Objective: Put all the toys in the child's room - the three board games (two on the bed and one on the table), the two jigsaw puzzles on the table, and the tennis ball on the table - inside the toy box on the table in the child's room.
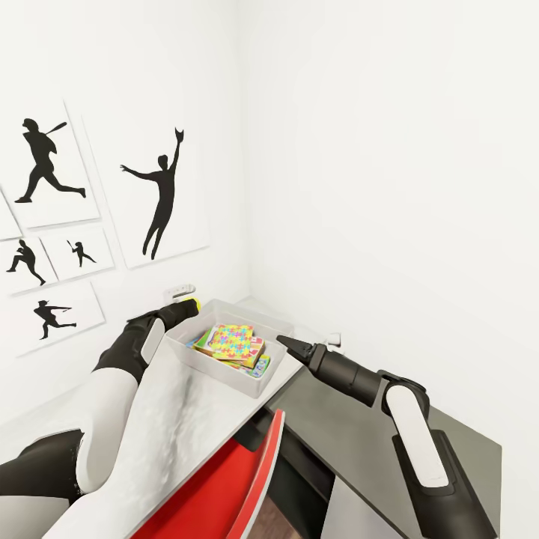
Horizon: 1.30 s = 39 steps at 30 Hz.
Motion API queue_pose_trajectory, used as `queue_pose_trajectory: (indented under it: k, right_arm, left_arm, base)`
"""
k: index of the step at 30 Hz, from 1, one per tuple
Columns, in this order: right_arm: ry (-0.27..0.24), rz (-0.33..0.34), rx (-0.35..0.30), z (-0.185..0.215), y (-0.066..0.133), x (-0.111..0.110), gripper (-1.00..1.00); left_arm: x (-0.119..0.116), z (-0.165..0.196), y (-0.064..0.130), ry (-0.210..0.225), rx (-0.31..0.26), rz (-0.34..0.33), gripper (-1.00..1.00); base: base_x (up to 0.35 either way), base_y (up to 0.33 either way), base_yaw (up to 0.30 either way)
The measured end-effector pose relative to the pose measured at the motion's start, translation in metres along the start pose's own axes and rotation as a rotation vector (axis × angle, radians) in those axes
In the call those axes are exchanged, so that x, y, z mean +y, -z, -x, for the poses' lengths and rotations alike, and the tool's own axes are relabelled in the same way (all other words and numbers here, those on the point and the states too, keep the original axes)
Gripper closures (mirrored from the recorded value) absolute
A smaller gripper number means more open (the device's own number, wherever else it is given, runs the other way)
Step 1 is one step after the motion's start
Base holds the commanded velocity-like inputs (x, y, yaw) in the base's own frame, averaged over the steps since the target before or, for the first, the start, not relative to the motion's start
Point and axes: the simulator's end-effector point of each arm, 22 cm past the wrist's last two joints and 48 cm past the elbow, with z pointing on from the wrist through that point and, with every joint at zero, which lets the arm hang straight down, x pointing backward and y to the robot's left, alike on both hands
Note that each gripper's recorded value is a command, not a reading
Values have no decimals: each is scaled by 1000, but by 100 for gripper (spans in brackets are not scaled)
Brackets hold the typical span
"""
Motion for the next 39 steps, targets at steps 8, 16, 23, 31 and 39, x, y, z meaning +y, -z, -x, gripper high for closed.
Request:
queue_pose_trajectory:
  k: [8, 16, 23, 31, 39]
  right_arm:
    - [1, 1, 0, 0, 0, 0, -100]
    - [1, 1, 0, 0, 0, 0, -100]
    - [2, 3, -1, 1, -1, 1, -100]
    - [2, 3, 0, 1, -1, 2, -100]
    - [2, -1, 0, 1, -1, 1, -100]
  left_arm:
    - [0, -1, 0, 2, 3, 0, 100]
    - [7, -13, -2, 8, 30, 29, 100]
    - [15, -29, -4, 14, 63, 59, 100]
    - [17, -32, -4, 11, 75, 71, 100]
    - [17, -32, -4, 10, 76, 71, 100]
  base:
    - [0, 0, 0]
    - [0, 0, 0]
    - [0, 0, 0]
    - [0, 0, 0]
    - [0, 0, 0]
